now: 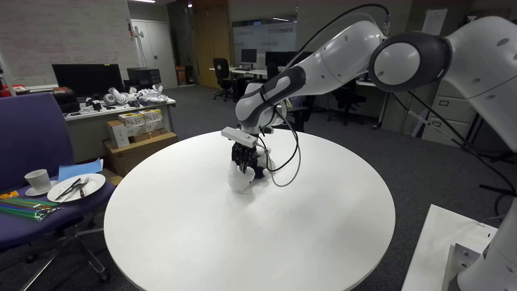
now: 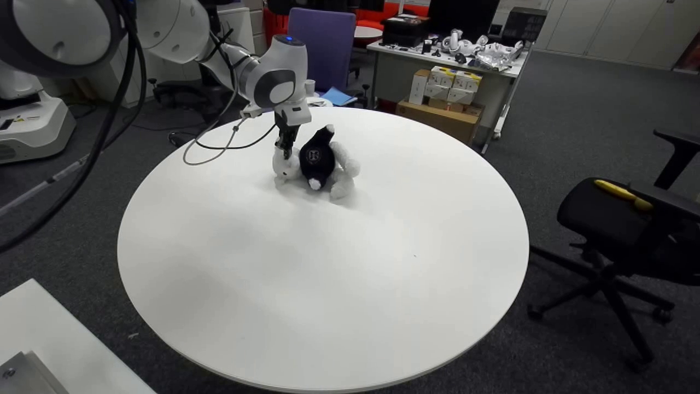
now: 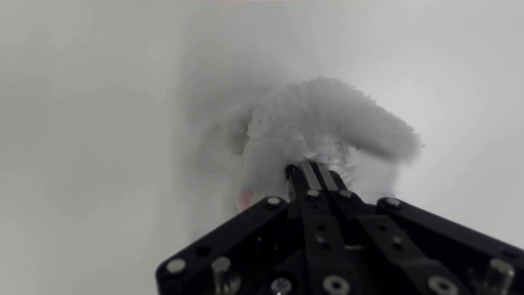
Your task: Pick up the stuffed toy and place it seated the right way up on the table
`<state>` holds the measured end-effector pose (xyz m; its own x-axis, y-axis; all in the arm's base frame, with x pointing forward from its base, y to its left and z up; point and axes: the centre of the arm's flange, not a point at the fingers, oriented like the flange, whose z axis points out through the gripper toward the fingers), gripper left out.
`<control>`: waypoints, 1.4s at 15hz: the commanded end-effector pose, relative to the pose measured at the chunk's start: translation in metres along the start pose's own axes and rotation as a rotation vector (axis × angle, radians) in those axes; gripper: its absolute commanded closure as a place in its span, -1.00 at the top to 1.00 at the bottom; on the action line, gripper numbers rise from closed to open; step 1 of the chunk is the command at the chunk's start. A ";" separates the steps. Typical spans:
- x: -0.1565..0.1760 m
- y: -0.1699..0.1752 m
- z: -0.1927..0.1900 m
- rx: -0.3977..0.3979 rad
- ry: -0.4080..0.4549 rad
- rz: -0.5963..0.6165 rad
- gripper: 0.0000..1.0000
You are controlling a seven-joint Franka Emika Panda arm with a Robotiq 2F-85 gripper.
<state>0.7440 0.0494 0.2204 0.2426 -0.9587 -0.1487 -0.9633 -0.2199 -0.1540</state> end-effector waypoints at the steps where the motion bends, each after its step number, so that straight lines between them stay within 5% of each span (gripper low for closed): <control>1: -0.008 0.011 -0.042 0.063 0.004 -0.020 -0.93; 10: -0.046 0.048 -0.131 0.200 0.060 -0.089 -0.93; 21: -0.059 0.163 -0.232 0.328 0.104 -0.090 -0.93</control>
<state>0.6082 0.0436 0.4040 0.2851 -0.9577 -0.0399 -0.8736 -0.2425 -0.4219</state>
